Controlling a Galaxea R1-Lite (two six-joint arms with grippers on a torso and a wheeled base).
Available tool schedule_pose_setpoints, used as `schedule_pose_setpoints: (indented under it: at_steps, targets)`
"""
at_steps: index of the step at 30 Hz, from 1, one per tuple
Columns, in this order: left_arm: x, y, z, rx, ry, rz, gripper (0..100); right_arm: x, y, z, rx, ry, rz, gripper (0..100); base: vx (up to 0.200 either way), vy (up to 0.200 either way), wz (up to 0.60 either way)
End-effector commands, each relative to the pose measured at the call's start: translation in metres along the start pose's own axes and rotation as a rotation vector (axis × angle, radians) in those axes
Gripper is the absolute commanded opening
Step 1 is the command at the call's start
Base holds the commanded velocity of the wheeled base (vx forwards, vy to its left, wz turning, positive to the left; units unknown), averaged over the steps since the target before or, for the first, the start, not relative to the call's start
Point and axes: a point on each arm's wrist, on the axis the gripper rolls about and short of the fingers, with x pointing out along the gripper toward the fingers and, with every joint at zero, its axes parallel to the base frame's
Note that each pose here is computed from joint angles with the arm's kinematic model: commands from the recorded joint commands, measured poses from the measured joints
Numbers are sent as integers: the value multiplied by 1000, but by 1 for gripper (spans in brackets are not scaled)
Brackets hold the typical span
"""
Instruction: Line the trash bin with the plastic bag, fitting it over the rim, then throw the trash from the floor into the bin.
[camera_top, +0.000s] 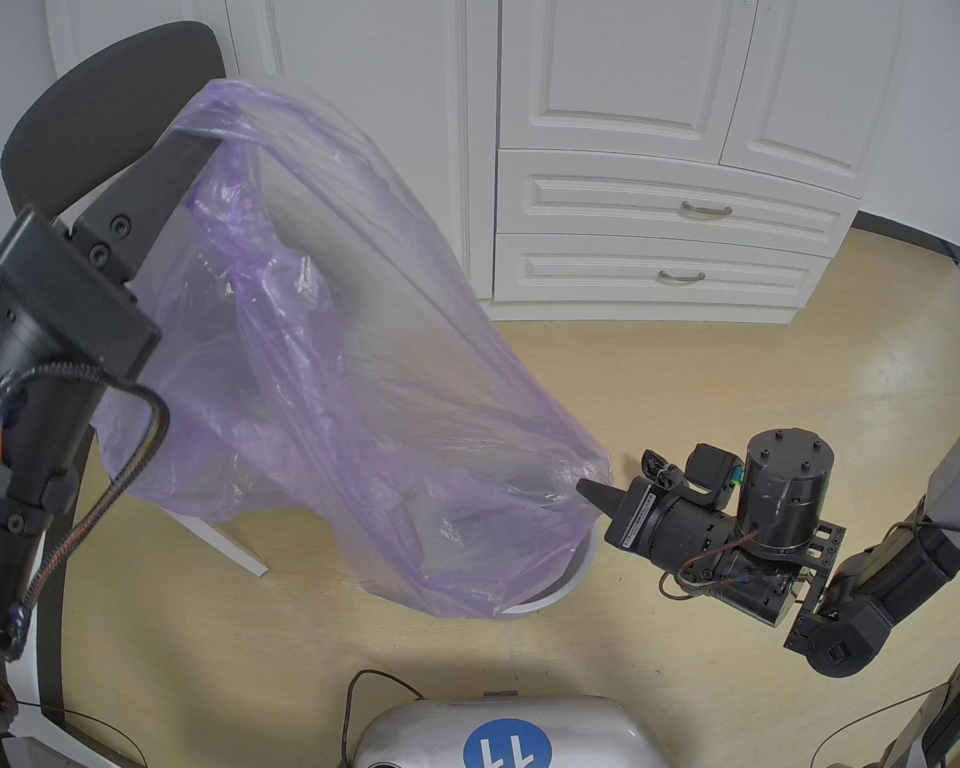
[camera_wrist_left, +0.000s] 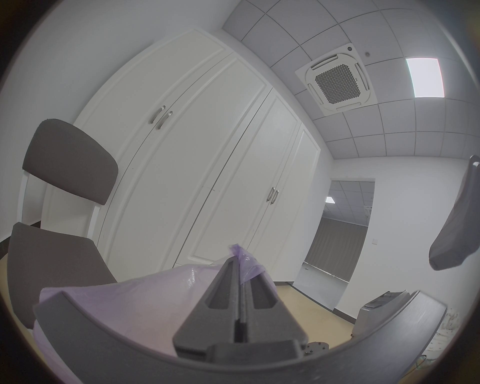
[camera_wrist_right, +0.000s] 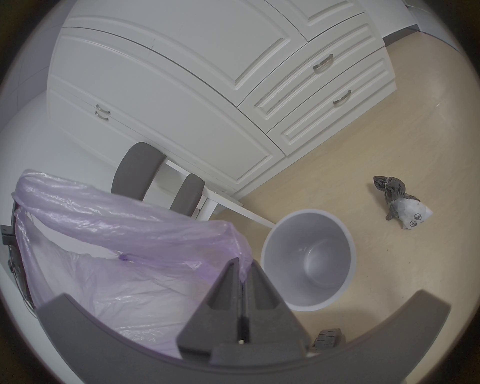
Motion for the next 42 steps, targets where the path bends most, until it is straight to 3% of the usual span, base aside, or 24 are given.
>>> schedule_pose_setpoints:
  at_steps: [1,9,14,16,17,21,22,28,37,42]
  targets:
    - [5,0,-14,1,42,10,0,-5,2,4,-9,-9,10,0,0,0,0]
    - [10,6,-30,3,98,43,0,-32,10,35,-125,-1,-57,0,0,0,0]
    - [8,12,-43,29,153,60,0,-59,19,72,-145,-9,-151,0,0,0,0]
    - [8,12,-45,33,166,61,0,-62,19,76,-149,-11,-162,0,0,0,0]
    - [5,14,-61,54,248,64,0,-82,18,89,-211,-26,-202,0,0,0,0]
    - [6,16,-81,55,321,77,0,-102,19,101,-280,-60,-221,0,0,0,0]
    - [10,19,-99,44,373,95,0,-117,22,106,-323,-81,-227,0,0,0,0]
    - [14,26,-142,21,488,138,0,-142,24,103,-438,-41,-258,0,0,0,0]
    - [12,47,-144,55,502,212,0,-142,7,102,-566,-31,-444,0,0,0,0]
    - [0,60,-150,100,572,171,0,-142,1,97,-623,-11,-507,0,0,0,0]
